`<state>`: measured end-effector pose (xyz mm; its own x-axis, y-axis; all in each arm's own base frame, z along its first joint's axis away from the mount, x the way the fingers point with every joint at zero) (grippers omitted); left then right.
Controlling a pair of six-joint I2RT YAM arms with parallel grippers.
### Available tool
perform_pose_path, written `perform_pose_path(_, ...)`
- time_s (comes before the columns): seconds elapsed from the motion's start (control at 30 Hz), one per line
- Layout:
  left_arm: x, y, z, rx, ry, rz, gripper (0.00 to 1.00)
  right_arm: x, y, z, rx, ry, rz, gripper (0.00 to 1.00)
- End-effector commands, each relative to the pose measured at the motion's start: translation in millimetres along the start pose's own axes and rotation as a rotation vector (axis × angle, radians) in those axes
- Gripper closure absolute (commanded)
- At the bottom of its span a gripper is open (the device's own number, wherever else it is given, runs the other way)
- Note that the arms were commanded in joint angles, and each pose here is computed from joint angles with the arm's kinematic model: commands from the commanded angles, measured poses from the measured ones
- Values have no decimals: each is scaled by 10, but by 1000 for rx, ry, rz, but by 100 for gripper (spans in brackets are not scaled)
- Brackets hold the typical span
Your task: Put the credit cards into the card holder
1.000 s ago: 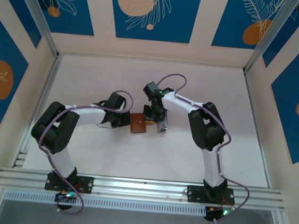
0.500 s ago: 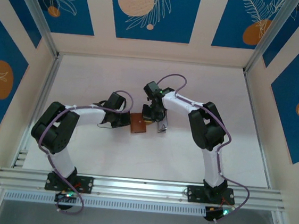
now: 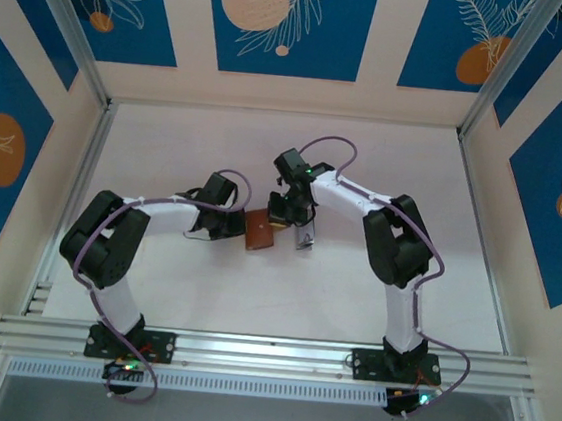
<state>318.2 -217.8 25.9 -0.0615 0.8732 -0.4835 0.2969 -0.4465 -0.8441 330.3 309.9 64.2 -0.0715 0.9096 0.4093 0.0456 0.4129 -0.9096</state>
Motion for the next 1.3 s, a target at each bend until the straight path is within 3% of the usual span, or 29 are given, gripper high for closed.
perform_pose_path(0.0,36,224,216,65,19,-34,100,350,-181,75,18,-32,-152,94)
perform_pose_path(0.2,21,228,209,66,18,-30,100,246,-148,76,22,-20,-74,93)
perform_pose_path(0.63,-136,-84,125,23,6,26,100,596,-68,123,84,-39,-333,87)
perform_pose_path(1.27,437,-516,313,-40,-142,-64,95,786,294,242,144,-49,-324,85)
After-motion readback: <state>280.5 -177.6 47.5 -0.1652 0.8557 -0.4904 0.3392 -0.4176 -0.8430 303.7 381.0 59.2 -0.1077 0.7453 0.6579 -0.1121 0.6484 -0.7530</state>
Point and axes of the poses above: each hand's point on the last joint's axis, 136 mm out from that joint toward the fingers, its own y axis out along the fingers, its own x axis along the line the jaws close on, z = x × y, the point moved 1 cm from there along -y, back along the fingers, and after that the axes turned 1 degree about -y, right-handed, at the moved point
